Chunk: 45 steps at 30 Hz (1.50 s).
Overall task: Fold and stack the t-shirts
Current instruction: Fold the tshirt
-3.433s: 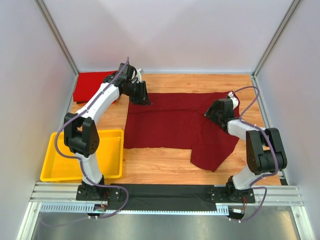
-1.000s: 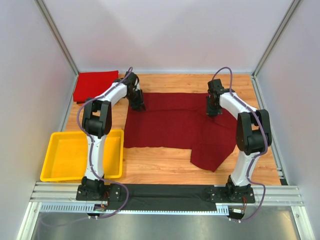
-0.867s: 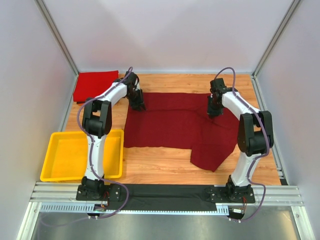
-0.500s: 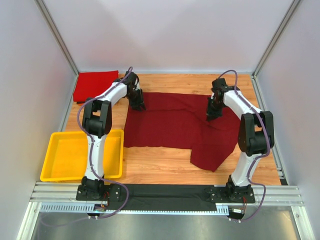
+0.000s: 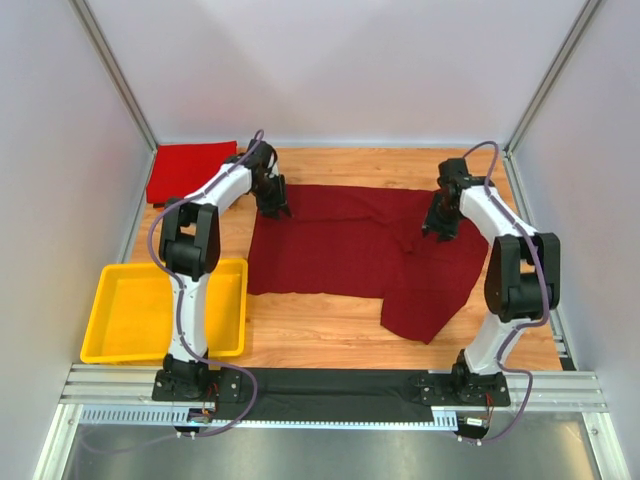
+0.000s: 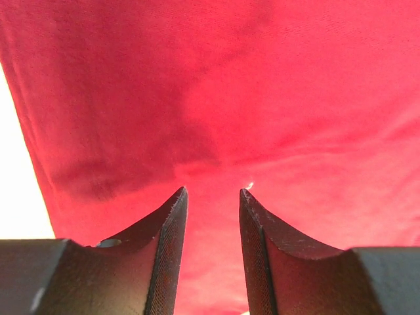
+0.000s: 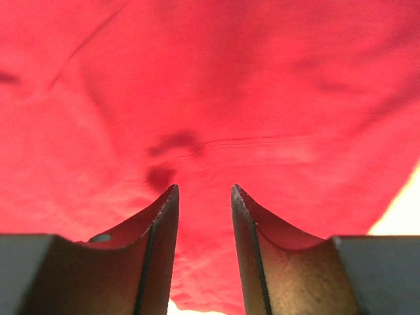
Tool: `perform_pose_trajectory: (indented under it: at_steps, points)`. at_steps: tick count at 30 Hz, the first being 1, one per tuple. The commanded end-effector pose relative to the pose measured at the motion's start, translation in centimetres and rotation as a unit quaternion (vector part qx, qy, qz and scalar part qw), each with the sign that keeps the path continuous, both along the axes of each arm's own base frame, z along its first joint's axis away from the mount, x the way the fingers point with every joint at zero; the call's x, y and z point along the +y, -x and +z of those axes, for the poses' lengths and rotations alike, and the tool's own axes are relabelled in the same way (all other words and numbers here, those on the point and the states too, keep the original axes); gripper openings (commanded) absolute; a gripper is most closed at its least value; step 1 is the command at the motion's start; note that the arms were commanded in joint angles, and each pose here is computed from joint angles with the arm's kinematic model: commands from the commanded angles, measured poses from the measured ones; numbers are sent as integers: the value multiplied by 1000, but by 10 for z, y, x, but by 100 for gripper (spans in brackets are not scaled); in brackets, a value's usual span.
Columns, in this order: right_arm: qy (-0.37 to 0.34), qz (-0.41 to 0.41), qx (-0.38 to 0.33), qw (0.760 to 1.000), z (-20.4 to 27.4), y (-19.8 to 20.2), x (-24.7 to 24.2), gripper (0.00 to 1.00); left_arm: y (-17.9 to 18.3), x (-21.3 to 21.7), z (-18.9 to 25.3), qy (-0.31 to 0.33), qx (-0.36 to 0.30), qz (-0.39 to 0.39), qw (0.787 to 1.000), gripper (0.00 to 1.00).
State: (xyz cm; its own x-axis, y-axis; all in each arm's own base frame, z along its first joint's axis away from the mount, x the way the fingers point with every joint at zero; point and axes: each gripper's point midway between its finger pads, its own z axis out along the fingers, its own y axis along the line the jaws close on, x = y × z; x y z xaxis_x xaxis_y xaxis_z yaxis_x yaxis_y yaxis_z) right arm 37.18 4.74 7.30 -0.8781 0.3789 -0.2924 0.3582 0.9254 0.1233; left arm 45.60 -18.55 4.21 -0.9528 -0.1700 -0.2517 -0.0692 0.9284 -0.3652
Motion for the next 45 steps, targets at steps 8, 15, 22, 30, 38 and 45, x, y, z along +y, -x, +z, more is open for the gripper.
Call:
perform_pose_trajectory:
  at_steps: [8, 15, 22, 30, 38, 45]
  points:
    - [-5, -110, -35, 993, -8, -1, -67, 41, -2, -41, 56, 85, -46, -27, 995, 43]
    - [-27, -126, -35, 991, -33, -1, -82, 38, 32, -104, 74, 156, -70, -92, 981, 43]
    - [-57, -106, -32, 992, -49, -3, -71, 36, 51, -136, 67, 165, -63, -117, 977, 43]
    - [-41, -119, -15, 992, -58, 1, -76, 20, 58, -136, 58, 142, -57, -117, 981, 43]
    - [-47, -131, -21, 990, -34, 7, -74, 4, 37, -112, 41, 57, -64, -96, 992, 43]
    - [-47, -121, -14, 991, -35, 12, -73, 4, 8, -92, 27, 29, -53, -72, 996, 43]
